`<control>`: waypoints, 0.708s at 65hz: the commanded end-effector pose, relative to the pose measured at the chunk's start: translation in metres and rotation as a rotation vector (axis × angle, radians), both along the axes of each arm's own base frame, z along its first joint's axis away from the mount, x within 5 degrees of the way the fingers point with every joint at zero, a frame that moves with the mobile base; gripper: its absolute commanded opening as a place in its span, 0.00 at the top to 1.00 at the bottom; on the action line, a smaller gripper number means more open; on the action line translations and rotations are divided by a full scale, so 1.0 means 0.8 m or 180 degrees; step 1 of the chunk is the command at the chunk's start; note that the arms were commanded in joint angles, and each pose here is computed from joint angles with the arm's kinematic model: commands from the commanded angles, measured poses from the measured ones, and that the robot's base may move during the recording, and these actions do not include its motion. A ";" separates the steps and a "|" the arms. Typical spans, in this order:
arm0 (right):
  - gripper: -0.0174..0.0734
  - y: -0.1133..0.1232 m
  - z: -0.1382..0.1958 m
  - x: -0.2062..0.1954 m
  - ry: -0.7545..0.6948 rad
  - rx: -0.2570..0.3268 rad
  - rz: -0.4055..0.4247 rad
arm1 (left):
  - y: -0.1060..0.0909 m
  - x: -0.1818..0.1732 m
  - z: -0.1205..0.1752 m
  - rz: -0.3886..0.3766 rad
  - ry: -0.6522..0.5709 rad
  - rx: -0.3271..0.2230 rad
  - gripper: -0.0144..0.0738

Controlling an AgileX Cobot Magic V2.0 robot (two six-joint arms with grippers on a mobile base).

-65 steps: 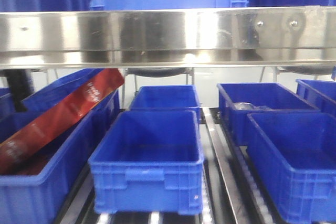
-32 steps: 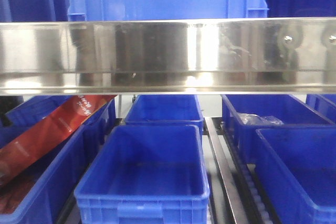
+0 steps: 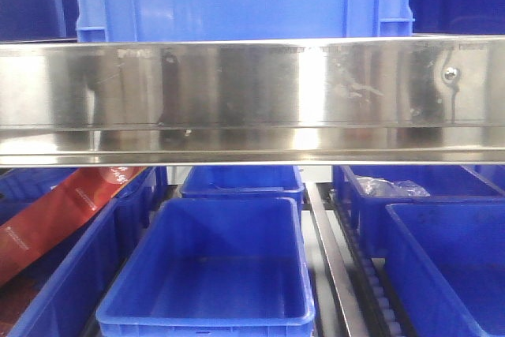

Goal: Place valve from conveyor to right shelf box
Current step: 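Lower both held valves into blue boxes on the shelf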

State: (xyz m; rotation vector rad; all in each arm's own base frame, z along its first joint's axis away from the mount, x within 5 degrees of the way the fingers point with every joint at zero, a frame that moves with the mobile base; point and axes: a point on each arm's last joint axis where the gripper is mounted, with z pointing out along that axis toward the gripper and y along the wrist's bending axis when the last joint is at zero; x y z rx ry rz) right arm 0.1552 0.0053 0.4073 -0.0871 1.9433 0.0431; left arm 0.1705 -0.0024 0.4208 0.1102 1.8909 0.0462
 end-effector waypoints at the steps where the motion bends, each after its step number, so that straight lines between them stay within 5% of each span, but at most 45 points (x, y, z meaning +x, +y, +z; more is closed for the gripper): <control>1: 0.98 -0.001 0.018 -0.002 -0.0348 -0.0016 -0.0029 | -0.001 -0.002 0.011 -0.0008 -0.0234 -0.0042 0.96; 46: 0.98 -0.001 0.018 -0.002 -0.0348 -0.0016 -0.0029 | -0.001 -0.002 0.011 -0.0008 -0.0234 -0.0042 0.96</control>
